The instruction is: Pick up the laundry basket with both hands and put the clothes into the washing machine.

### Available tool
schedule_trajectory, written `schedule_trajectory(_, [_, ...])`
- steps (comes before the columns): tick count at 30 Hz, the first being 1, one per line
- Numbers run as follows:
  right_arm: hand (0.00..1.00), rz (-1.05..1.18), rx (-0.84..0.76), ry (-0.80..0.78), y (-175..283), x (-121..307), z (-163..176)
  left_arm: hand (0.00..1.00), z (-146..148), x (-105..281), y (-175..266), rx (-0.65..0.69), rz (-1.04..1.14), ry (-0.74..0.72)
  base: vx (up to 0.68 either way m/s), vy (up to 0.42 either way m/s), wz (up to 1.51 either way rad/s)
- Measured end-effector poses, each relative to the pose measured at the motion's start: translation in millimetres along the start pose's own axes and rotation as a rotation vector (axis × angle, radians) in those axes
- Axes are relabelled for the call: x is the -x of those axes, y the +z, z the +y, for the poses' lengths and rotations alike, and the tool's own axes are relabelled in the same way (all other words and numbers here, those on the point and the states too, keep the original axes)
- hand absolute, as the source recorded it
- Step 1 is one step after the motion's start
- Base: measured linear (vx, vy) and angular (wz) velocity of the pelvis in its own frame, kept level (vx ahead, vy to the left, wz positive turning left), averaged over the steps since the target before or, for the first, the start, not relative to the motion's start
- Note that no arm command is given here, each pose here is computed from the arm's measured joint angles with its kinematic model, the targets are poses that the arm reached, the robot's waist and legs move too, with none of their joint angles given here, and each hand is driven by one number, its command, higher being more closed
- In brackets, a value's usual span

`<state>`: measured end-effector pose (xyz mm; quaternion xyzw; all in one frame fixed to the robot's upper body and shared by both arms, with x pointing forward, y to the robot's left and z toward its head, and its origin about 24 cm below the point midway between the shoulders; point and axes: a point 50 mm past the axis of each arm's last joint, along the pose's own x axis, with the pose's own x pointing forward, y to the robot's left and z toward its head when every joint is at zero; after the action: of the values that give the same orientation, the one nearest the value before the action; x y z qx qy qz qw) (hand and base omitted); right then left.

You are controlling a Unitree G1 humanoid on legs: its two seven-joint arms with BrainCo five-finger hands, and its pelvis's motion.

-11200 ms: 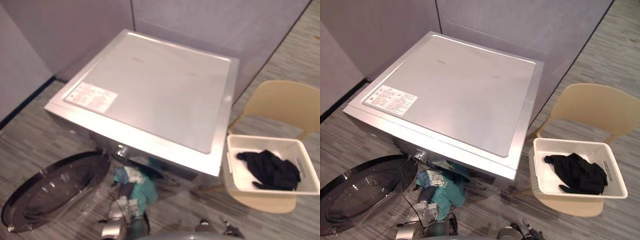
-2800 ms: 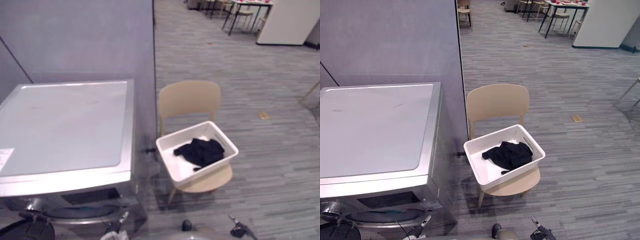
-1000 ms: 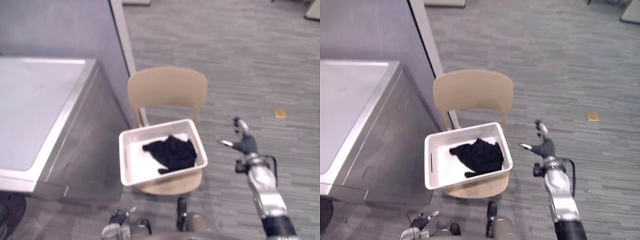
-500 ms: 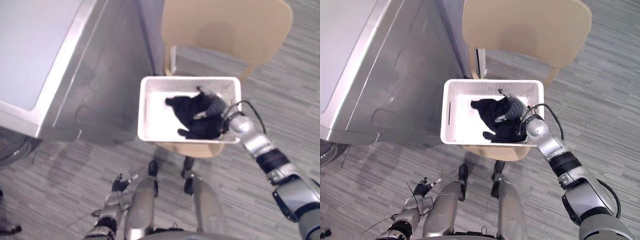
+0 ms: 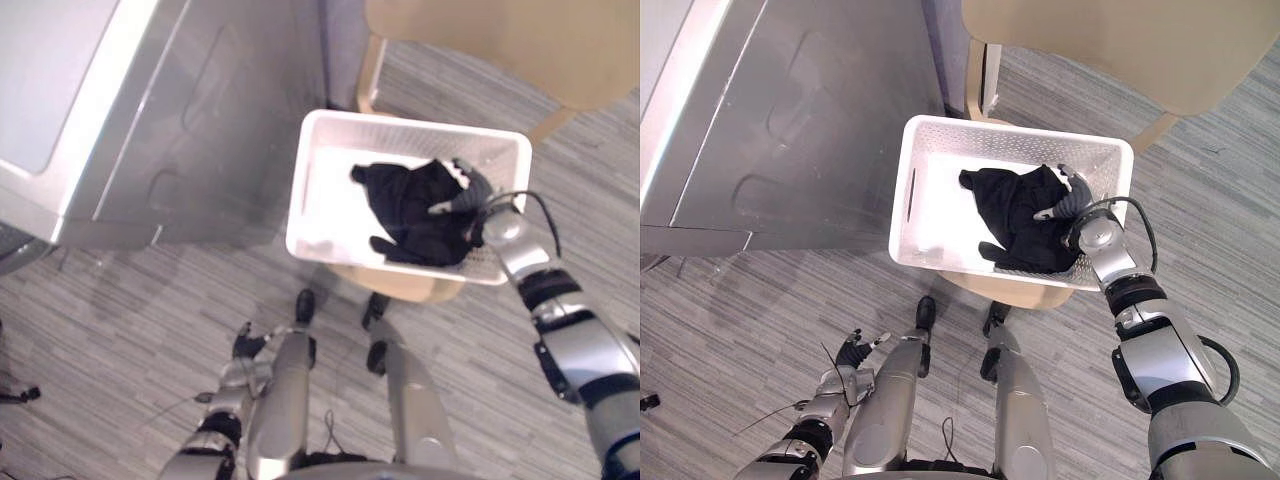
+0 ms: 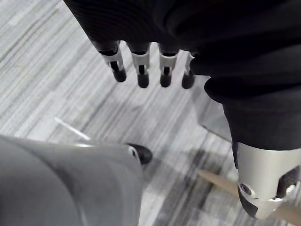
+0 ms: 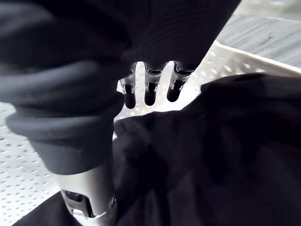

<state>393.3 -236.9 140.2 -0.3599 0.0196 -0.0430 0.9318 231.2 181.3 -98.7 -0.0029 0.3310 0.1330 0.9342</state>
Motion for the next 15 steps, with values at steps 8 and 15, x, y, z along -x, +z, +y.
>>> schedule_trajectory(8, [0.00, -0.004, -0.056, -0.085, 8, -3, -15, 0.00, -15, -3, 30, 0.068, -0.103, -0.021, -0.04, 0.042, 0.12])
schedule_trajectory(15, [0.00, -0.190, -0.097, -0.200, 62, -8, -35, 0.00, -25, -3, 74, 0.162, -0.240, -0.021, -0.05, 0.028, 0.07])
